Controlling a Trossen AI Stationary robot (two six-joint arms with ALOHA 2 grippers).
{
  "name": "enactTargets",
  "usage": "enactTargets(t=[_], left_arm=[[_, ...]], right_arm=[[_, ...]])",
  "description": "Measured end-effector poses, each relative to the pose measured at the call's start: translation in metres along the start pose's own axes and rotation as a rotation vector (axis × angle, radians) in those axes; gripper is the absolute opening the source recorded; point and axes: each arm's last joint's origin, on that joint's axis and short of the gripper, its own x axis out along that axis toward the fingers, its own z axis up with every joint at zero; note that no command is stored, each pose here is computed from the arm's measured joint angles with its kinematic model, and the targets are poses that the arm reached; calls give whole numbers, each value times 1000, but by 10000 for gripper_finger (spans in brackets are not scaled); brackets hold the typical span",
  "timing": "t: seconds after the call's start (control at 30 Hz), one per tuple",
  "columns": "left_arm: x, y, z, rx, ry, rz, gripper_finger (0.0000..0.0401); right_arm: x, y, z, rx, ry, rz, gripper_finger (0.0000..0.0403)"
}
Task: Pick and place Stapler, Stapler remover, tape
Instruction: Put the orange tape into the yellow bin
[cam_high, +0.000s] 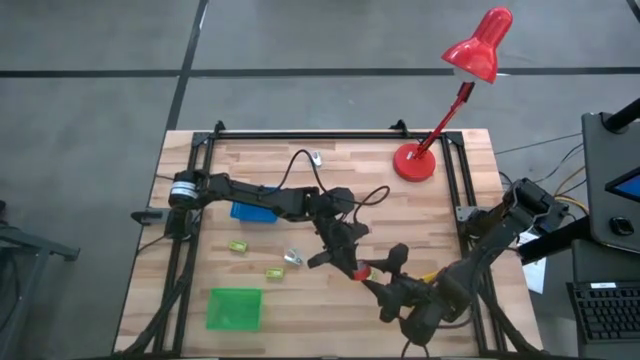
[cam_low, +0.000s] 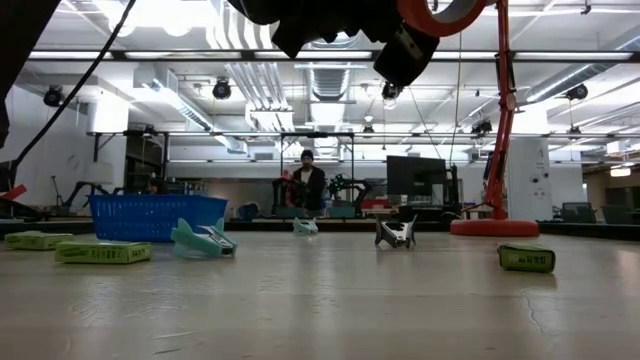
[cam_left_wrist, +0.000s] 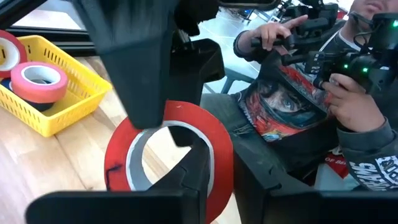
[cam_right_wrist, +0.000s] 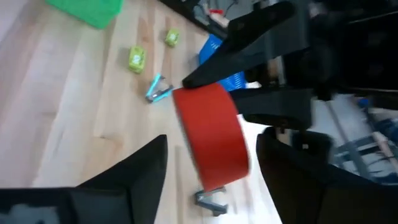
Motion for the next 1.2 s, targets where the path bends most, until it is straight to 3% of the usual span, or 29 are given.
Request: enactTargets(t=[0.17,0.4,0.57,0.8,0.93,1.07,1.2], left_arm=[[0,0,2,27,-15,-2,58],[0,0,3,37,-22,-5,60],[0,1,4,40,-30,38,76],[-11,7,11,65,-69,163,145],[-17,10,16,89,-103,202,177],[-18,10,16,88,-106,226,187],[-18,12,12,77,-101,277,188]], right_arm=[[8,-3,1,21,31,62,187],[9,-4,1,7,34,65,97],[5,-8,1,49,43,92,95],[-10,-28,-1,269,120,200,102],[-21,-36,-4,461,203,278,103],[-30,-32,-16,702,406,389,102],[-38,-14,-31,867,573,397,104]])
